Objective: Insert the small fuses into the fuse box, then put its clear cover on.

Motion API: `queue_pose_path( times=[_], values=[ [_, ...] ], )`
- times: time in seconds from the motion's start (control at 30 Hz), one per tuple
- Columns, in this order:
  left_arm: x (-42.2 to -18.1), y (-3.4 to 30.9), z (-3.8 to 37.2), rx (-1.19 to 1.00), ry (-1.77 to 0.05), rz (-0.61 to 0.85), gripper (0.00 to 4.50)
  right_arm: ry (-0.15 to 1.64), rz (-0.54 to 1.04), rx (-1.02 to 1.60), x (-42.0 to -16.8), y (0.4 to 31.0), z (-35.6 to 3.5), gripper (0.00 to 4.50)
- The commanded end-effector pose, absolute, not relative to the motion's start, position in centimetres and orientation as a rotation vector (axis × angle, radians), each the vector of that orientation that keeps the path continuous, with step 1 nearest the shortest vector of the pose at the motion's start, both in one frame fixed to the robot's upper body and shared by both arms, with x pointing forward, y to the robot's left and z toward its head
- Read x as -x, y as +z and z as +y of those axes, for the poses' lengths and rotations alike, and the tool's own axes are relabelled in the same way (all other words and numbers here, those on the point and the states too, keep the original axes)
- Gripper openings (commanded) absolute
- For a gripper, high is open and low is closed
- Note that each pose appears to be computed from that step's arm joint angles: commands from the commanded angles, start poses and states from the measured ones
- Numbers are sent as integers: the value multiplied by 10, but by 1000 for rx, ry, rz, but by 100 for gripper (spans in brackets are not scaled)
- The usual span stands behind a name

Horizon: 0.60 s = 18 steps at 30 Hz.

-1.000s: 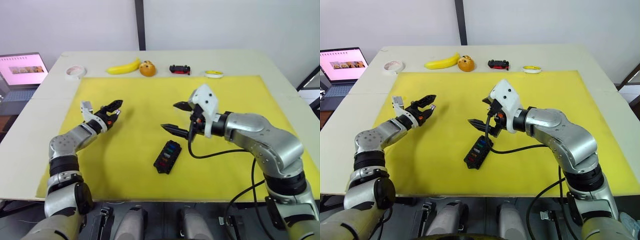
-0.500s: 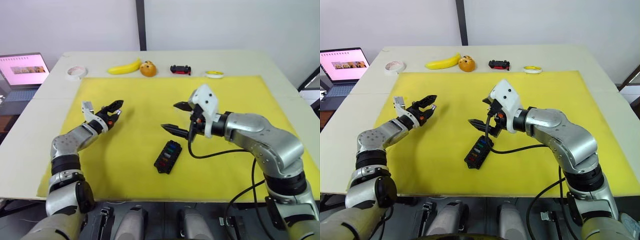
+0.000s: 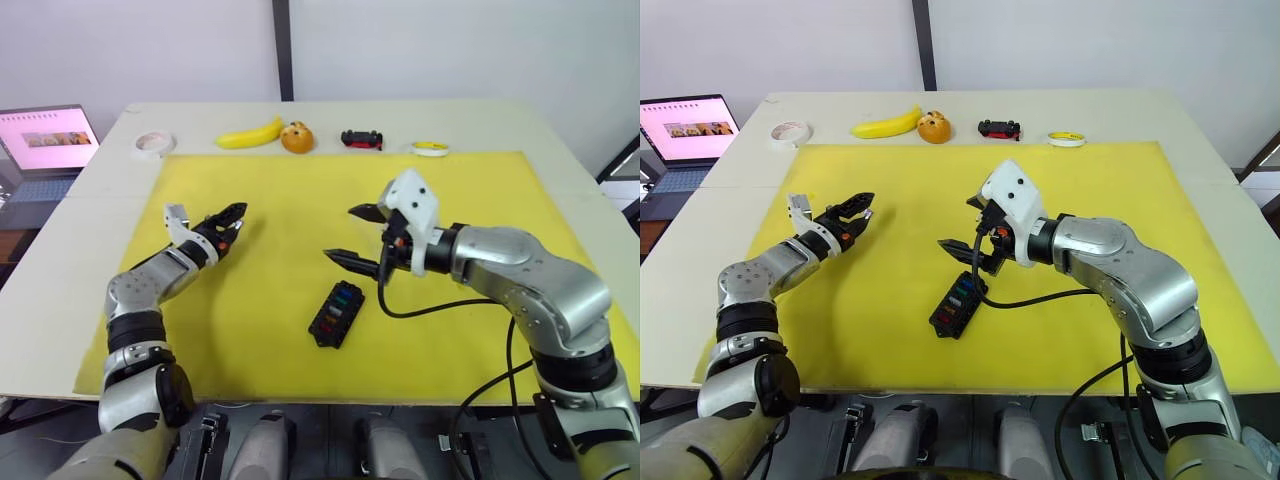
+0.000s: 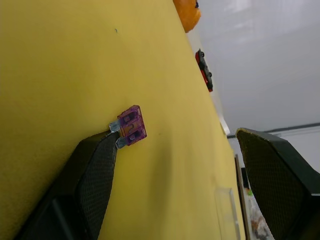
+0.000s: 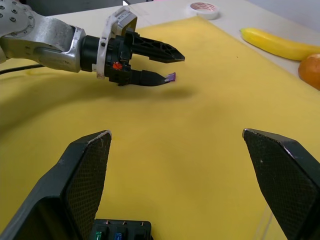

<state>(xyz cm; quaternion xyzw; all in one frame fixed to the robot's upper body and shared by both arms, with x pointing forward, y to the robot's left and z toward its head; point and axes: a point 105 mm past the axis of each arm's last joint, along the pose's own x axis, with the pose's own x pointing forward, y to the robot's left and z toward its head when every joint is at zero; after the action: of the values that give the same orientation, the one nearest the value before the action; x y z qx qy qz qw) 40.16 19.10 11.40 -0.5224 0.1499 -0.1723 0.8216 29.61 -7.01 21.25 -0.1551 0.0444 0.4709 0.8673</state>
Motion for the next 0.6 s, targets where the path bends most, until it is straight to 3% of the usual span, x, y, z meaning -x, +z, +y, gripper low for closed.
queue_pose_path(
  times=[0.03, 0.2, 0.3, 0.6],
  values=[
    [-398, 89, 189, 1137, -295, 405, 396, 995, 29, 342, -290, 226, -70, 450],
    [-399, 90, 187, 1148, -296, 400, 396, 993, 28, 344, -291, 226, -70, 450],
    [-399, 89, 186, 1142, -300, 412, 264, 991, 29, 344, -291, 226, -70, 450],
    [-400, 88, 184, 1140, -292, 421, 264, 986, 29, 344, -291, 227, -71, 450]
  ],
)
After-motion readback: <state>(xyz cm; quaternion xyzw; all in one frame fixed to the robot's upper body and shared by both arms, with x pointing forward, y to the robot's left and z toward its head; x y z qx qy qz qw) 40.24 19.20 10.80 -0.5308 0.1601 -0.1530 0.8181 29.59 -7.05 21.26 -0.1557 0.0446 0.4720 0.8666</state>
